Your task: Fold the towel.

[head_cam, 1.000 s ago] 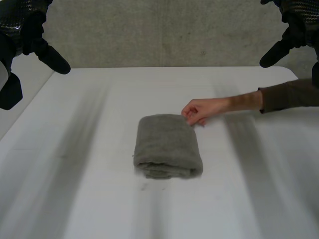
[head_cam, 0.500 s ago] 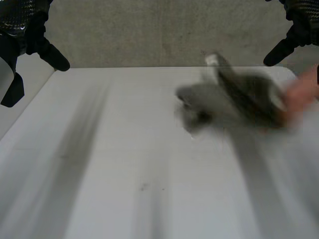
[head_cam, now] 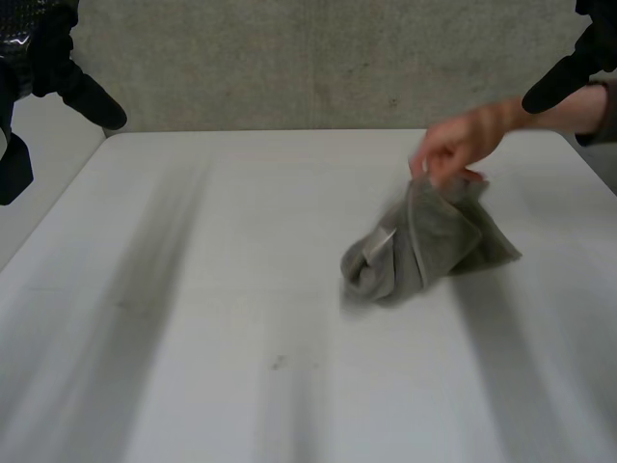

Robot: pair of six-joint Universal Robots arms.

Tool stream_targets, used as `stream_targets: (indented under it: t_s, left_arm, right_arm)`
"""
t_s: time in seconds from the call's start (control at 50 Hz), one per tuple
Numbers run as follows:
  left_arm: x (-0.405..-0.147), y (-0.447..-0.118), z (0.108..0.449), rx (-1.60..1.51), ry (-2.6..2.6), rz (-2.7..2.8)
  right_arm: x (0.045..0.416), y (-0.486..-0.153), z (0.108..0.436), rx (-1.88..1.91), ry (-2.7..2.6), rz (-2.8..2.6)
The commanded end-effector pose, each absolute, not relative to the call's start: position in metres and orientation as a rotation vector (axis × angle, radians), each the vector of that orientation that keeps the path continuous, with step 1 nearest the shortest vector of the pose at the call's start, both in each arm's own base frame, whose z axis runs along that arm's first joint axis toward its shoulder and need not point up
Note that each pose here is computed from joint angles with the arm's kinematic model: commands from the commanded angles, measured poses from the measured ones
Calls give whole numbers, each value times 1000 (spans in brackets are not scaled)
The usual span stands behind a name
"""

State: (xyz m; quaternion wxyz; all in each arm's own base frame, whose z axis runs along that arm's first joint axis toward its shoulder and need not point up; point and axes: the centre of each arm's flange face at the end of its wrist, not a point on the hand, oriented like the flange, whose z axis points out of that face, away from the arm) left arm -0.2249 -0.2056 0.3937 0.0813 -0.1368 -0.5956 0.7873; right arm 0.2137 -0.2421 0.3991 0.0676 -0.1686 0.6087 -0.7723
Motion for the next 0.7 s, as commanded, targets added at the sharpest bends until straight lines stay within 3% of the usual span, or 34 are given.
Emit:
stream_targets:
  t_s: [0.02,0.7]
  left_arm:
    - [-225,-206,394,-409,-1781,2353]
    - [-227,-205,386,-429,-1794,2330]
  right_arm:
    - [213,-239,403,-505,1818,-2335]
    - [213,-239,403,-518,1815,-2336]
